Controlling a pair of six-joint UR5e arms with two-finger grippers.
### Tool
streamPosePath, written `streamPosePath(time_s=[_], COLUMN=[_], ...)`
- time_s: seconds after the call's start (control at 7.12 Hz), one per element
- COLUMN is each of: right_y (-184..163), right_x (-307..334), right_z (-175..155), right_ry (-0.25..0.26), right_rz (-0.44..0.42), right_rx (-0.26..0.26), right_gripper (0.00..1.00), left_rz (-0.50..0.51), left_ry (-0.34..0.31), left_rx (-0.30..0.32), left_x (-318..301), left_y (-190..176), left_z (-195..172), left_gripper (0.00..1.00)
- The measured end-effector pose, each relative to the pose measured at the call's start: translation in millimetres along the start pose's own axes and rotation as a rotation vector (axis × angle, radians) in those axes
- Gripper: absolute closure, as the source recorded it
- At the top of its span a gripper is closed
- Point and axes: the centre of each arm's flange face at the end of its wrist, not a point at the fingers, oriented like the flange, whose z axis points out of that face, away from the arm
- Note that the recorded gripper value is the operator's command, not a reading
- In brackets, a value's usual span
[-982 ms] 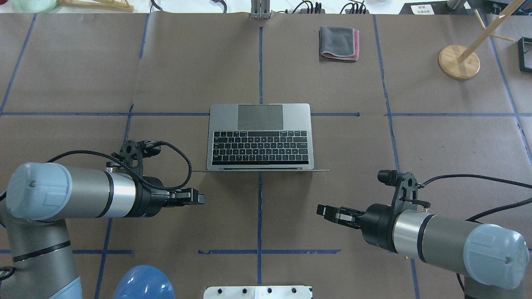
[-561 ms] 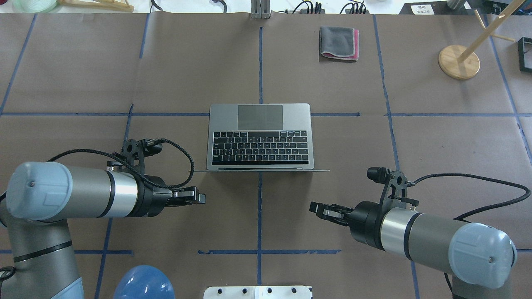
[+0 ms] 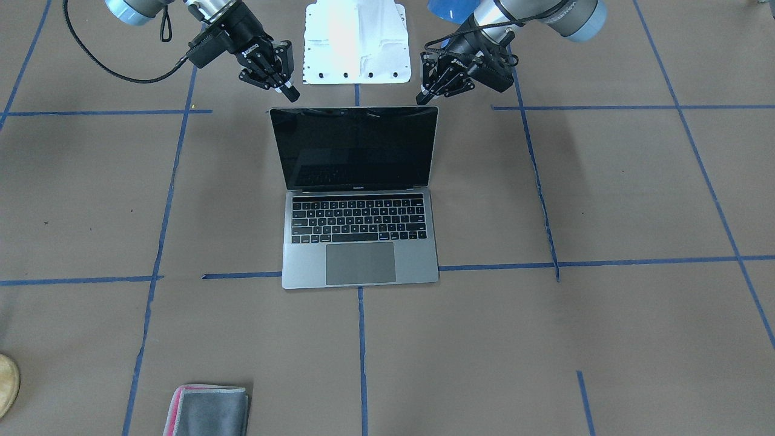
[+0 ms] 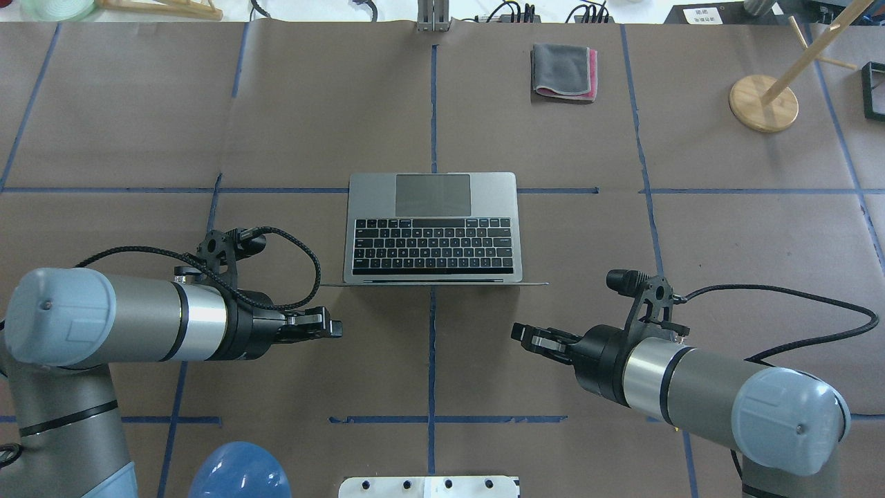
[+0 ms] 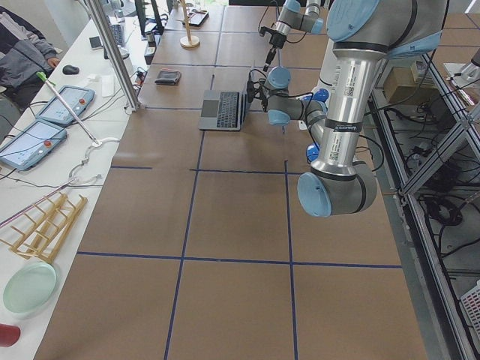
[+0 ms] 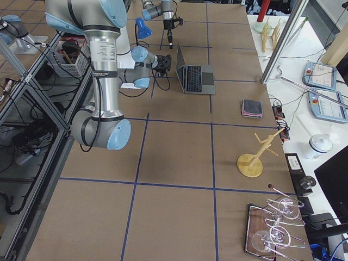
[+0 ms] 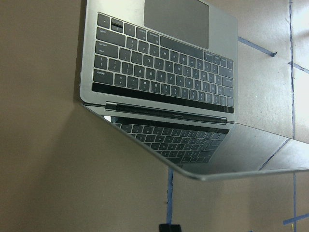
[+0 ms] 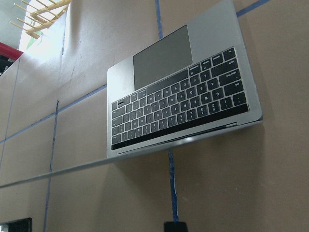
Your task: Close laptop
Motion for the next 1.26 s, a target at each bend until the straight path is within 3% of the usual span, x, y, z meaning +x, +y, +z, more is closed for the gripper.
streamPosePath(time_s=[1.26], right_y=[-49], right_x=[-11], right_z=[22], right_ry=[0.046], right_rz=[0.005], right_rx=[0.104], right_gripper=[0.99], left_rz=[-0.023], left_ry=[-0.028], left_rx=[0.090], left_x=[15], left_y=[-42], left_z=[-8], left_gripper=[1.00])
